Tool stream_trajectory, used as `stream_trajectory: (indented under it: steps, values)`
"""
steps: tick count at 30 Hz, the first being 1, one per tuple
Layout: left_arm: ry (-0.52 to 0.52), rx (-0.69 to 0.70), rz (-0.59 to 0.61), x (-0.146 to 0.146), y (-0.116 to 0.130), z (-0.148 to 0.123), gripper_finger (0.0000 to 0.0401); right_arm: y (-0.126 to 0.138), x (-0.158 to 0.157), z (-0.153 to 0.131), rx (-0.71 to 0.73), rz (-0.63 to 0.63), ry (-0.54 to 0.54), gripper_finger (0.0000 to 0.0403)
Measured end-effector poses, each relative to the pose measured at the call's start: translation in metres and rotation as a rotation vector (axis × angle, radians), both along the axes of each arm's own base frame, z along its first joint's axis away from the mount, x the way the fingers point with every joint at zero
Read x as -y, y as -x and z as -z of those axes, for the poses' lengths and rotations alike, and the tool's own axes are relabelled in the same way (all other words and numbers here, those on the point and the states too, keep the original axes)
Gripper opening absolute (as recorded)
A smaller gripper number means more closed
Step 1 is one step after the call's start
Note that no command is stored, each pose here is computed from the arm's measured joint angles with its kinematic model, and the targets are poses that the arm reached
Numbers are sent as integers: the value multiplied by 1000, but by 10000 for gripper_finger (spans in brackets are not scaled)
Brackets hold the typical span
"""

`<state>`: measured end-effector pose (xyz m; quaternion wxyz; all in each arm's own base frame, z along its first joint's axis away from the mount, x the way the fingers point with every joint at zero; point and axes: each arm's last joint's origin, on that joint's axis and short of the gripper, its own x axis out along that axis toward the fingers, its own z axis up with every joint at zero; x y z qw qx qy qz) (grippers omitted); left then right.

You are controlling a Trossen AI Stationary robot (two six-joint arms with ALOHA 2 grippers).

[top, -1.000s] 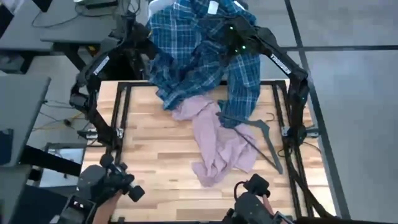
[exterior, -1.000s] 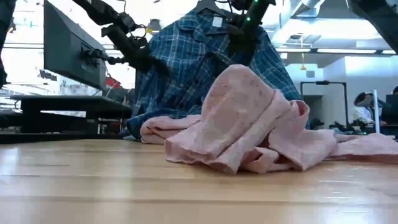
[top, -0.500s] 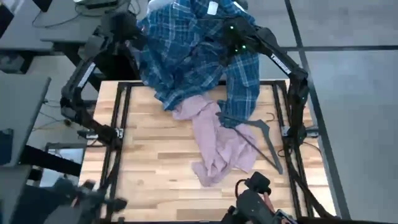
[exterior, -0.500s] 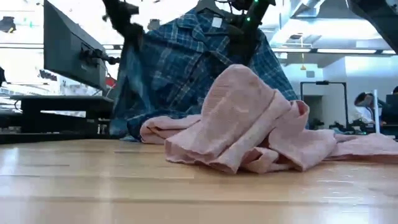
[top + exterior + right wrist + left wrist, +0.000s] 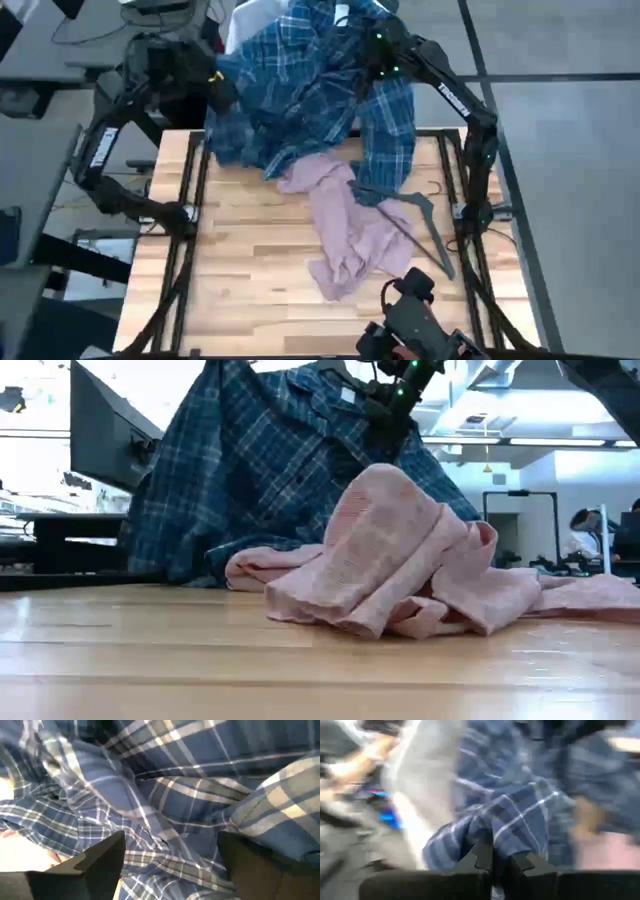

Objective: Hang clothes
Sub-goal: Hang the blue long sleeve on the hanger rack

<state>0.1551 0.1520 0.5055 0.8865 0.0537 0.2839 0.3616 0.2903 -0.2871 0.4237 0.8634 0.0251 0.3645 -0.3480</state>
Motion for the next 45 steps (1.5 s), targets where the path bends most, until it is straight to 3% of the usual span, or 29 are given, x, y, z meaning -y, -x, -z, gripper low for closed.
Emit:
stream_trajectory:
  steps: [12,15,21,28,36,41,45]
  values:
    - [295,-362,-61,-54,-56,144,0,0,-1,1,-8,-2,-10,302]
    - [329,-399,-66,-57,-59,157,0,0,0,1,-4,-2,-6,302]
    - [266,-332,-71,-54,-54,123,9,0,0,0,0,-2,-1,302]
    - [150,-235,-98,-55,-38,74,78,-5,0,-5,103,-90,-13,302]
    - [140,-150,-121,-59,-5,39,126,-24,-12,-12,194,-193,25,302]
    - [61,-97,-190,-70,17,25,140,-47,-18,-19,312,-252,100,302]
    - [36,-109,-216,-78,27,25,141,-78,-14,0,381,-268,102,302]
